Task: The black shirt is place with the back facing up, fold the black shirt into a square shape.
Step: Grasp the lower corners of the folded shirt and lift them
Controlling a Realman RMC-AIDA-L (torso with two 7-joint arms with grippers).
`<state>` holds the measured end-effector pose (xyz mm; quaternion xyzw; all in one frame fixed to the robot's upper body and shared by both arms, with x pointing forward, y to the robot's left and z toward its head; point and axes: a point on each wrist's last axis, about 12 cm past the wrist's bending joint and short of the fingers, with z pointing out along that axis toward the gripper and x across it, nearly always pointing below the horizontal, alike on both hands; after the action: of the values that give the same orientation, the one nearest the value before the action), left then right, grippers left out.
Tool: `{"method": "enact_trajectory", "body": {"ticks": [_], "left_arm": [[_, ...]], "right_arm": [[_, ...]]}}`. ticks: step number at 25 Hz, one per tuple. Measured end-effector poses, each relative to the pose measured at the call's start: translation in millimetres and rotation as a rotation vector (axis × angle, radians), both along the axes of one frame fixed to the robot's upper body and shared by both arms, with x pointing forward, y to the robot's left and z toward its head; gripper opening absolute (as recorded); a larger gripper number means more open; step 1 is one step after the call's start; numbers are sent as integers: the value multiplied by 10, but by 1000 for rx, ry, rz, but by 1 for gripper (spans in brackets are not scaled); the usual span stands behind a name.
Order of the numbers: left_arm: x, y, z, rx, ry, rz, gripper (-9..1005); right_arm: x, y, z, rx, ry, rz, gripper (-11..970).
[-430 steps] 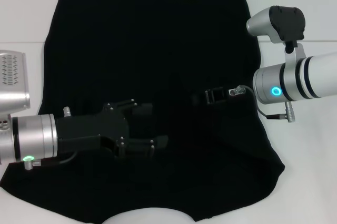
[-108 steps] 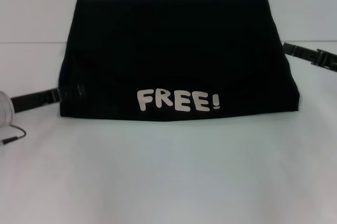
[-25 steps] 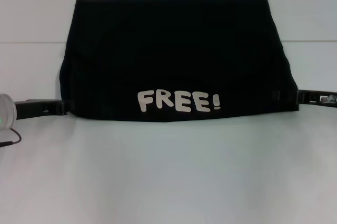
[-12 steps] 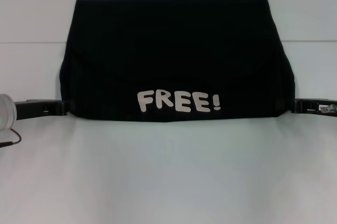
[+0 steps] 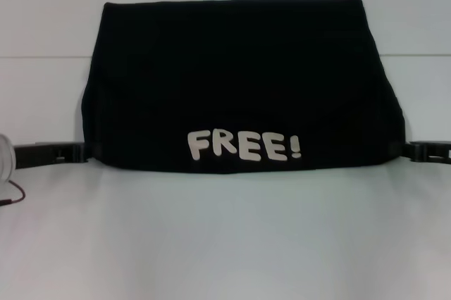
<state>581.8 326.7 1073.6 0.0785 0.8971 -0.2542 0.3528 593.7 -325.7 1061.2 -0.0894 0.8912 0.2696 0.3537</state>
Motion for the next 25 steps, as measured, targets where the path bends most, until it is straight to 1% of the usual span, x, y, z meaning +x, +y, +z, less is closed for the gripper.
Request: {"method": "enact_trajectory", "body": {"ticks": [4, 7, 9, 12, 14, 17, 22, 25], "left_arm": [[-134, 5, 44, -60, 34, -60, -1], [-263, 32, 93, -122, 56, -105, -1], [-359, 63, 122, -162, 66, -130, -1], [-537, 98, 124, -228, 85, -169, -1], [-650, 123, 108, -267, 97, -185, -1], [-806, 145, 69, -313, 116, -207, -1], [-1099, 146, 21, -374, 163, -292, -1], [-1229, 141, 9, -387, 186, -351, -2]], "right_arm": [[-118, -132, 9, 14, 6, 7, 23], [-251, -233, 17, 34, 10, 42, 22], [-377, -302, 22, 59, 10, 71, 23], [-614, -407, 19, 97, 7, 115, 23], [-789, -474, -2, 113, 4, 138, 22], [-1005, -566, -56, 125, 16, 146, 22], [-1300, -639, -99, 150, 18, 203, 23], [-1458, -669, -94, 175, 10, 240, 23]]}}
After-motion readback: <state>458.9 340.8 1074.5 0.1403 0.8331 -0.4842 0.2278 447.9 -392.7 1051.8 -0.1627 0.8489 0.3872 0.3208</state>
